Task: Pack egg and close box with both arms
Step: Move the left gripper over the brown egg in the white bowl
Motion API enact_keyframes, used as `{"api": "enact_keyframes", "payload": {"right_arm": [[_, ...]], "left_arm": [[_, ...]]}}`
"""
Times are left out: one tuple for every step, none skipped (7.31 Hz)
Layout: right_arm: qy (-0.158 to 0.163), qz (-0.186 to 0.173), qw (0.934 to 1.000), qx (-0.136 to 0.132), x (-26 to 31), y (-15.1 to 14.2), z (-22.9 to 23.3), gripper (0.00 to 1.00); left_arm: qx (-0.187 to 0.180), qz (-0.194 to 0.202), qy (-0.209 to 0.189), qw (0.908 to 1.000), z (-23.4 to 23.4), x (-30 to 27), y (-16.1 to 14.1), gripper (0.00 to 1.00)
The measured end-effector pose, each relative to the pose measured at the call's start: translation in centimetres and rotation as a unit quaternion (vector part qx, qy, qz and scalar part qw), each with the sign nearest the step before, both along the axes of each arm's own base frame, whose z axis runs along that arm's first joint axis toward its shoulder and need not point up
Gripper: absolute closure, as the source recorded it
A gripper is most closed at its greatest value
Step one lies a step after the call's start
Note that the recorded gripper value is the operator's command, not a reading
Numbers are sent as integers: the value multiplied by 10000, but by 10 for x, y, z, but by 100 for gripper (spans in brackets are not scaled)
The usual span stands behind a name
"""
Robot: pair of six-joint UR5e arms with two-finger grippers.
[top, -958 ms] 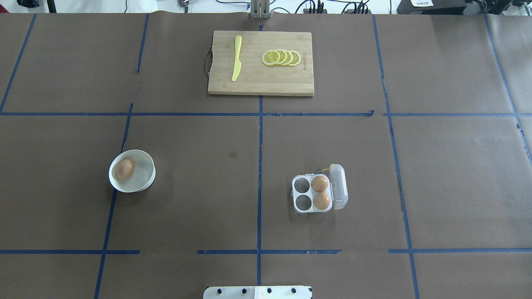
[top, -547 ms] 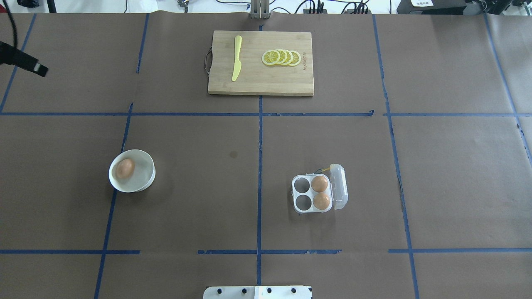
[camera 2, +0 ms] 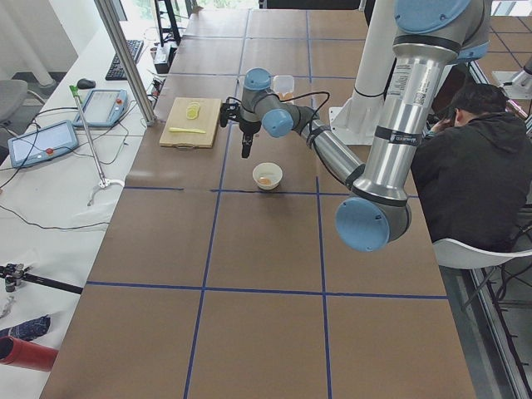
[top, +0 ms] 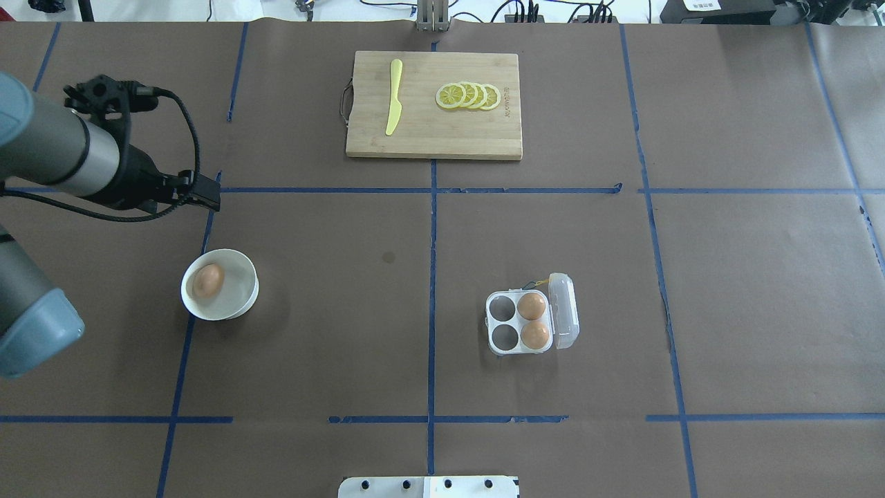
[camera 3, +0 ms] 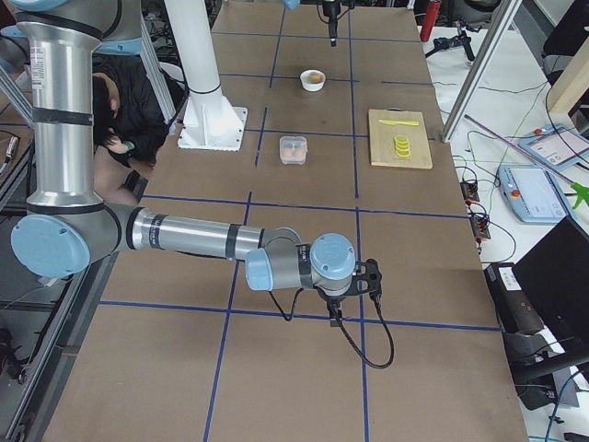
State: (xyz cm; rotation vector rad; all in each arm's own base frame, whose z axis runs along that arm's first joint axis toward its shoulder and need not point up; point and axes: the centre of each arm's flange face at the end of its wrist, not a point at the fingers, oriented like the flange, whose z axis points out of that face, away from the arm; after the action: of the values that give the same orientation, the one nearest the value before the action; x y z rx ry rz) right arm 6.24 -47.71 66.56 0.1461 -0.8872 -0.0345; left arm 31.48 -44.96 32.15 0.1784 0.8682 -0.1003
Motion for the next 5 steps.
{"api": "enact_keyframes", "payload": {"right_arm": [[-6, 5, 10000, 0, 0, 0, -1, 0], [-8, 7, 10000, 6, 0, 0, -1, 0], [-9, 9, 10000, 14, 0, -1, -2, 0], [-10, 12, 10000, 20, 0, -1, -3, 0], [-13, 15, 10000, 19, 0, -1, -4, 0]], "left_arm": [[-193, -92, -118, 9997, 9, 28, 13, 4], [-335, -153, -244, 9990, 20, 50, 23, 6], [-415, -167, -332, 9984, 28, 63, 29, 6], [-466, -169, -410, 9979, 36, 69, 30, 7], [-506, -164, -486, 9974, 44, 73, 29, 9]]}}
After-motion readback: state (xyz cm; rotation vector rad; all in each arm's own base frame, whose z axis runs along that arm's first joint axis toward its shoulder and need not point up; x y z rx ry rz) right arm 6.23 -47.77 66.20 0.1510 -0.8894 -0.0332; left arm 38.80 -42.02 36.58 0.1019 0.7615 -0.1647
